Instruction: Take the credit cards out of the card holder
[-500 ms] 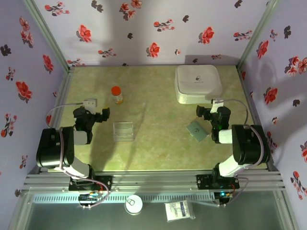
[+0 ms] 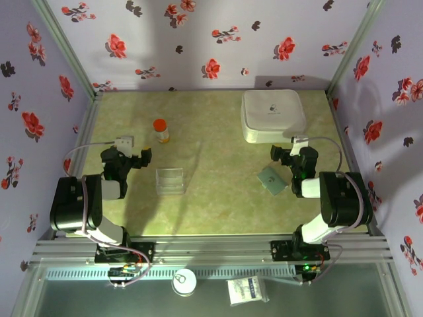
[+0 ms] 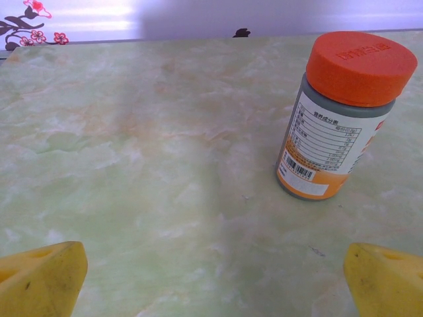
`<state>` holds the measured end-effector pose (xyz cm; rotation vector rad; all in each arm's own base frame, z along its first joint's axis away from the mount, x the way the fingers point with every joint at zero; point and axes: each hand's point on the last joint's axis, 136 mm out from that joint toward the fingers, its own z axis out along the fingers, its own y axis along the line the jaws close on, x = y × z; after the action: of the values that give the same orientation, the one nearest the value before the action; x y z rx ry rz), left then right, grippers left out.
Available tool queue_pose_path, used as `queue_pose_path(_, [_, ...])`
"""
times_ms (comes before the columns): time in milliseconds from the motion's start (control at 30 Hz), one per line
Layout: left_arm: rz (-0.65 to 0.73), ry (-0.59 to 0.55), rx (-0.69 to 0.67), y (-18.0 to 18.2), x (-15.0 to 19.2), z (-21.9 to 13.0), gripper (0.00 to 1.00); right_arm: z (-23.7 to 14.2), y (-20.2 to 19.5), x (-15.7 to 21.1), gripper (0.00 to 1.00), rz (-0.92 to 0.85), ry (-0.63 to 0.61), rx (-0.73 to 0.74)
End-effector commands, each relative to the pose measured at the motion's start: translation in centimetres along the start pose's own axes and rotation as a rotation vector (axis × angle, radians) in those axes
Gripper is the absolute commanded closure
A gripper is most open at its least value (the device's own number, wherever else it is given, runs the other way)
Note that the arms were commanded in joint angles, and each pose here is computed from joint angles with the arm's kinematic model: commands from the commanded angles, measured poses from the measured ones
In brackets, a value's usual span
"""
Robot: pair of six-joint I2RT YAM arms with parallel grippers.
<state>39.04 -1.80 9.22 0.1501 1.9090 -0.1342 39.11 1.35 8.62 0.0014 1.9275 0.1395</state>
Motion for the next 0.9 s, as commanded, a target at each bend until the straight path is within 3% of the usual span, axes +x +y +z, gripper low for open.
queue_pose_path(0, [0.024,-0.024,0.007,0.0,-0.5,-0.1,0.0,0.0,-0.3,-0.5,0.01,0.0,-0.023,0.006])
queue_pose_path(200, [0.022,-0.024,0.006,0.0,-0.5,-0.1,0.0,0.3,-2.6,-0.5,0.01,0.052,0.0,0.142])
queue_pose_path(867, [0.017,-0.02,-0.002,0.2,-0.4,-0.1,0.0,0.3,-2.6,-0.5,0.01,0.049,-0.002,0.14])
